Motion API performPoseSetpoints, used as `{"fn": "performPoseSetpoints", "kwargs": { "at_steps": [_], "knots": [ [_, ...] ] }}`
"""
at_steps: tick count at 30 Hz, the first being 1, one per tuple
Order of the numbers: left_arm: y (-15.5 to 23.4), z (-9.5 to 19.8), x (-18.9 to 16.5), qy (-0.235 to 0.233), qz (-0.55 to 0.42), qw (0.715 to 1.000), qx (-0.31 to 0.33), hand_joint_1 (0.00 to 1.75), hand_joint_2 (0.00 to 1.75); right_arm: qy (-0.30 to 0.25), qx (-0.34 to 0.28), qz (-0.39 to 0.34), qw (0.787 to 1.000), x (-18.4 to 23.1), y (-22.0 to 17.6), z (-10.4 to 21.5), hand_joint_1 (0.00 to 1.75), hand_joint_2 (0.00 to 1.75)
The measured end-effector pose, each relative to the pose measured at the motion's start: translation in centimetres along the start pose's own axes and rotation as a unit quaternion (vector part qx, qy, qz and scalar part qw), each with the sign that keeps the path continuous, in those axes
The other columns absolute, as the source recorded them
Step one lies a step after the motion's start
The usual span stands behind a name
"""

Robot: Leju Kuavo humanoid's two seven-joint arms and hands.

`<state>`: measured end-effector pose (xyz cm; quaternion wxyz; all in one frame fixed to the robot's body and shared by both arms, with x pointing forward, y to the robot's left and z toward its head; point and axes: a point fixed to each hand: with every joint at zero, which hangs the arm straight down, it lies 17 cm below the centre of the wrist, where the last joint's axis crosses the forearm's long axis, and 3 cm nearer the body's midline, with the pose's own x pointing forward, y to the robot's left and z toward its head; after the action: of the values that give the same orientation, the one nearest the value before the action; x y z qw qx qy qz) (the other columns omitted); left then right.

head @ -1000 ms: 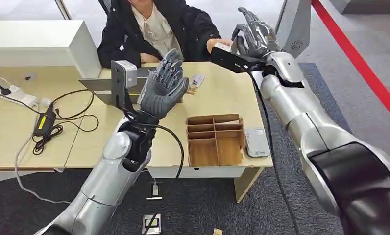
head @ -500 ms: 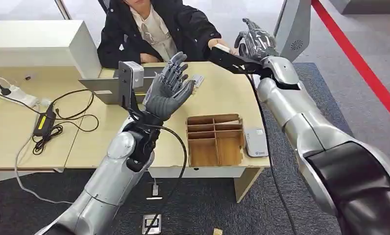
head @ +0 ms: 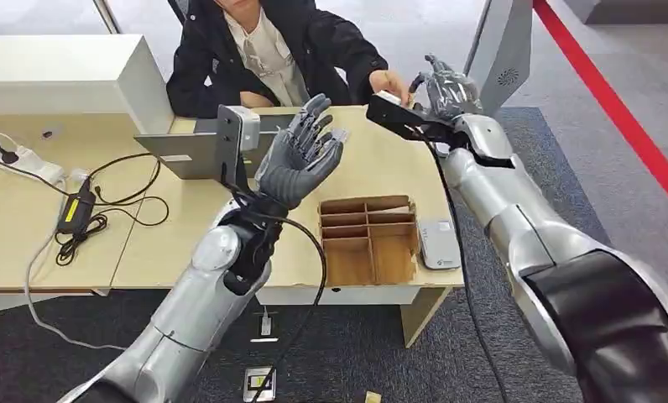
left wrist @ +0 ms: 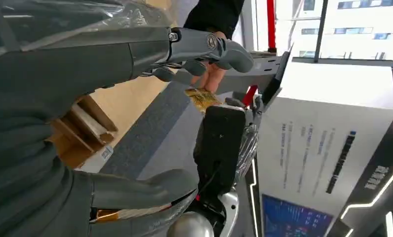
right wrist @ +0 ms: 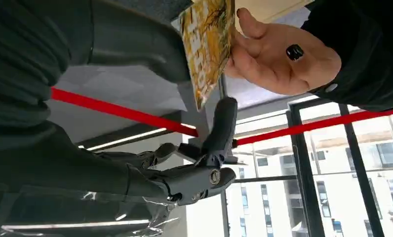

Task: Pass the card to the sensor for recognition and then transmit it.

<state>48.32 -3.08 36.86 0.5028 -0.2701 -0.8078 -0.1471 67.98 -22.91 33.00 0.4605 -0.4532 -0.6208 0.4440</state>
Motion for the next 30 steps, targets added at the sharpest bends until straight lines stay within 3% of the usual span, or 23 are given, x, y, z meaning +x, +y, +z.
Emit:
{"fn": "performPoseSetpoints", "kwargs": {
  "at_steps": [8,14,19,22,25,30],
  "knots": [
    [0.0,-0.2,-0.2,0.003,-0.002,1.0,0.0,0.0,1.75,-0.007,-0.003,-0.011,1.0,0.0,0.3,0.2,0.0,1.75],
    [0.3,-0.2,-0.3,0.002,-0.005,1.0,0.01,0.0,1.75,-0.062,-0.043,-0.102,0.992,2.1,-1.6,0.1,0.0,1.75],
    [1.6,-0.1,-0.4,0.004,-0.021,0.999,0.036,0.0,1.75,-0.117,-0.095,-0.286,0.947,4.2,-5.1,0.4,0.0,1.75],
    [2.5,0.5,-0.9,0.014,-0.031,0.998,0.047,0.0,1.75,-0.08,-0.097,-0.399,0.908,2.6,-4.5,0.9,0.0,1.75],
    [3.5,1.4,-1.3,0.023,-0.041,0.997,0.055,0.0,1.75,-0.011,-0.091,-0.487,0.869,-0.7,-2.3,2.1,0.0,1.75],
    [4.8,2.2,-1.3,0.027,-0.052,0.996,0.066,0.0,1.75,0.04,-0.1,-0.52,0.848,-4.6,0.3,5.5,0.0,1.75]
  ]
}}
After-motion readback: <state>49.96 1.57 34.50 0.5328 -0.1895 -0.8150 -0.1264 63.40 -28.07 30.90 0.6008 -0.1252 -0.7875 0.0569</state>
